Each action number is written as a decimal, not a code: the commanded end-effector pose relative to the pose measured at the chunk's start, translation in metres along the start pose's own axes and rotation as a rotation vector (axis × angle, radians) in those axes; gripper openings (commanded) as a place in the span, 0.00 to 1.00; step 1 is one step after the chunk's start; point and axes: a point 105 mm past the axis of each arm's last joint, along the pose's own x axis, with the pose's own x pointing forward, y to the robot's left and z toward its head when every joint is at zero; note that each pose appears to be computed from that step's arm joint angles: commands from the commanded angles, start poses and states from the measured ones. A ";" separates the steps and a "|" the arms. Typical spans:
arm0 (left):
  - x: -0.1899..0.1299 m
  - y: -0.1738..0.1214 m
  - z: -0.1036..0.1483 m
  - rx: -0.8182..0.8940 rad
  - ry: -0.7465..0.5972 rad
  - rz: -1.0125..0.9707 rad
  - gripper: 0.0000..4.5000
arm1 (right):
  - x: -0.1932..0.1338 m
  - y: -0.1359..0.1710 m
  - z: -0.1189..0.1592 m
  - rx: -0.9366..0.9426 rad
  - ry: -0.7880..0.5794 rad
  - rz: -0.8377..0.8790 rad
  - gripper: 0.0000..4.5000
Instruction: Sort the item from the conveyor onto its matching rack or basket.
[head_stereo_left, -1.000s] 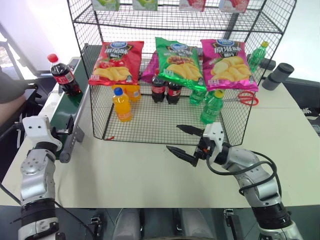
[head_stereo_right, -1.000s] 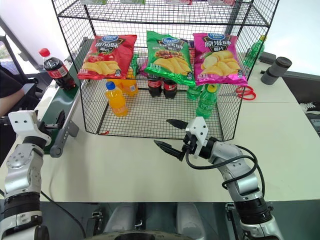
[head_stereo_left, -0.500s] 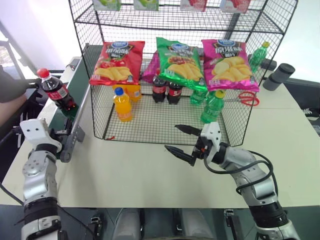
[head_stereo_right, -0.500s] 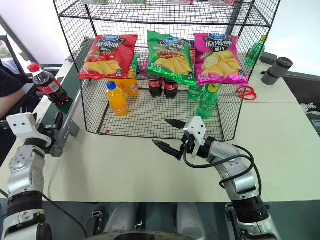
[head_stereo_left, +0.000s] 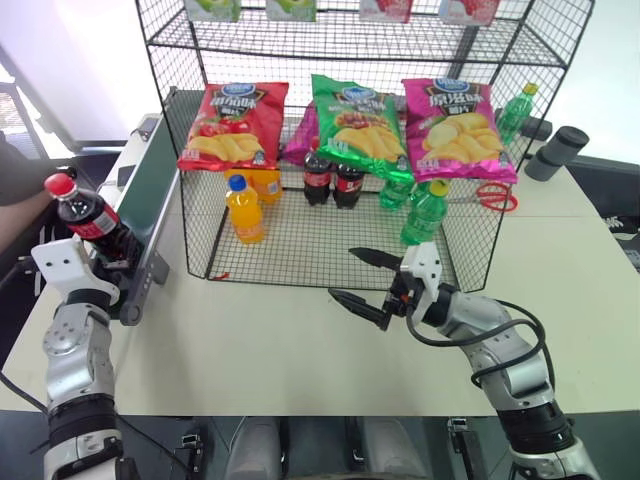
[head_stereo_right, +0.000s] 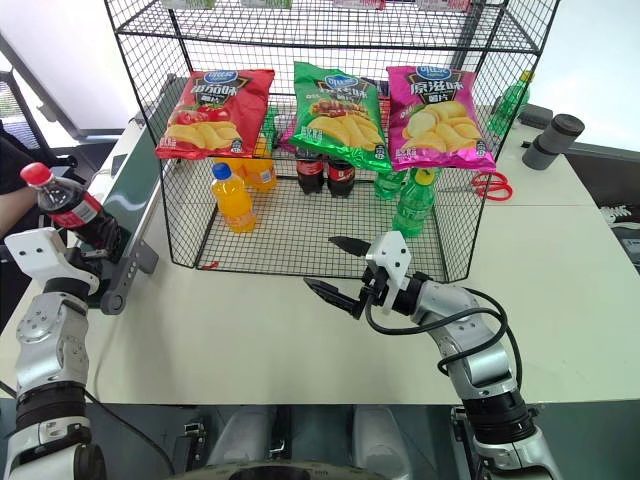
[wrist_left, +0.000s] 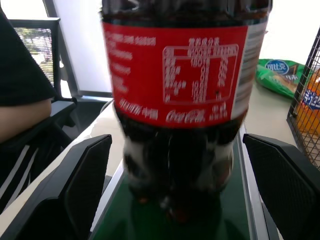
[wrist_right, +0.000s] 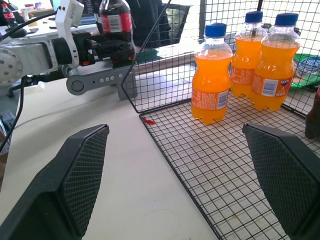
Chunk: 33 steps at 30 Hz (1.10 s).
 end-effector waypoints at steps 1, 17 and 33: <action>0.003 0.004 0.013 0.002 -0.051 0.003 1.00 | 0.005 0.004 0.013 -0.032 -0.043 0.020 0.99; -0.012 -0.054 0.101 -0.014 -0.154 -0.466 0.64 | 0.001 0.001 0.015 -0.023 -0.031 0.024 1.00; -0.088 -0.227 0.048 0.062 0.053 -1.331 0.64 | 0.012 0.011 0.043 0.052 -0.094 0.101 1.00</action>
